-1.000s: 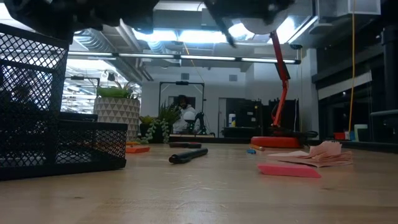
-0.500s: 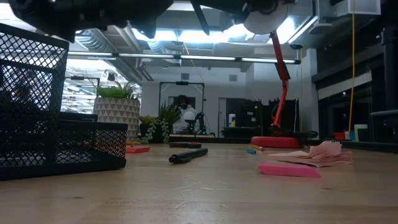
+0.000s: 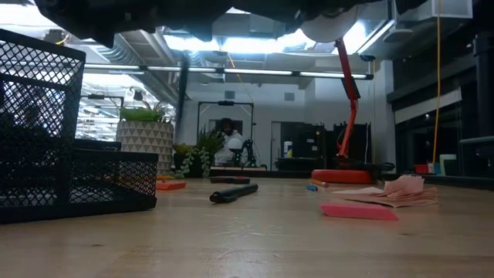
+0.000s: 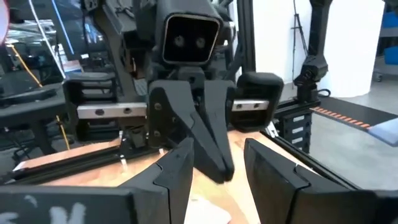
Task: Pick and place office supplies into organizer
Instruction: Put the right black pen into the black desk organizer
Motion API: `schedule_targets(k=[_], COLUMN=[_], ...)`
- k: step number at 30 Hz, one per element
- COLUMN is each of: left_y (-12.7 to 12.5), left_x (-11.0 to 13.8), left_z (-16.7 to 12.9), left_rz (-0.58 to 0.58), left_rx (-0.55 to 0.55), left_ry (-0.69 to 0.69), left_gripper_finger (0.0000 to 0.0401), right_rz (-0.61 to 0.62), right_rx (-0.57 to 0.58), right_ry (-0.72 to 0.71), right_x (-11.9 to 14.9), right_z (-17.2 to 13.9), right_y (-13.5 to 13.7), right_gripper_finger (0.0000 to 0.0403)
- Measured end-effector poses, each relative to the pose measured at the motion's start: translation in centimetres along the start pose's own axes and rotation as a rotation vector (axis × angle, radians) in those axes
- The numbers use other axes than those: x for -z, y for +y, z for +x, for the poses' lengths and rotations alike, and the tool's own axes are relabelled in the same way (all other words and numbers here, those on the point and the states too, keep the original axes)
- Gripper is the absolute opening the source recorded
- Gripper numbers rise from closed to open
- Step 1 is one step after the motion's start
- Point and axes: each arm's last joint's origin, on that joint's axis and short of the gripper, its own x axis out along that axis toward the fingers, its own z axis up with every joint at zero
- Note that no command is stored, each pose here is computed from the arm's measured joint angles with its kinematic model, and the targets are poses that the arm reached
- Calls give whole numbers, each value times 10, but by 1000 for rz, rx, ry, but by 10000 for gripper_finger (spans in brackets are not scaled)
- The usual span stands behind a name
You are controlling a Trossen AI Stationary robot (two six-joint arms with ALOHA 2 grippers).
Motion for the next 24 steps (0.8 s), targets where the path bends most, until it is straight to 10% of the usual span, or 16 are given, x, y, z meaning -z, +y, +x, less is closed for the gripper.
schedule_targets(k=[24], left_y=[-4], left_x=[19], left_z=[-9], left_rz=[-80], left_rx=[-5], left_ry=[272], left_gripper_finger=[115], right_rz=[-25], right_rx=[6], right_ry=[102], right_x=[9], right_z=[-1], right_y=[0], right_gripper_finger=[1])
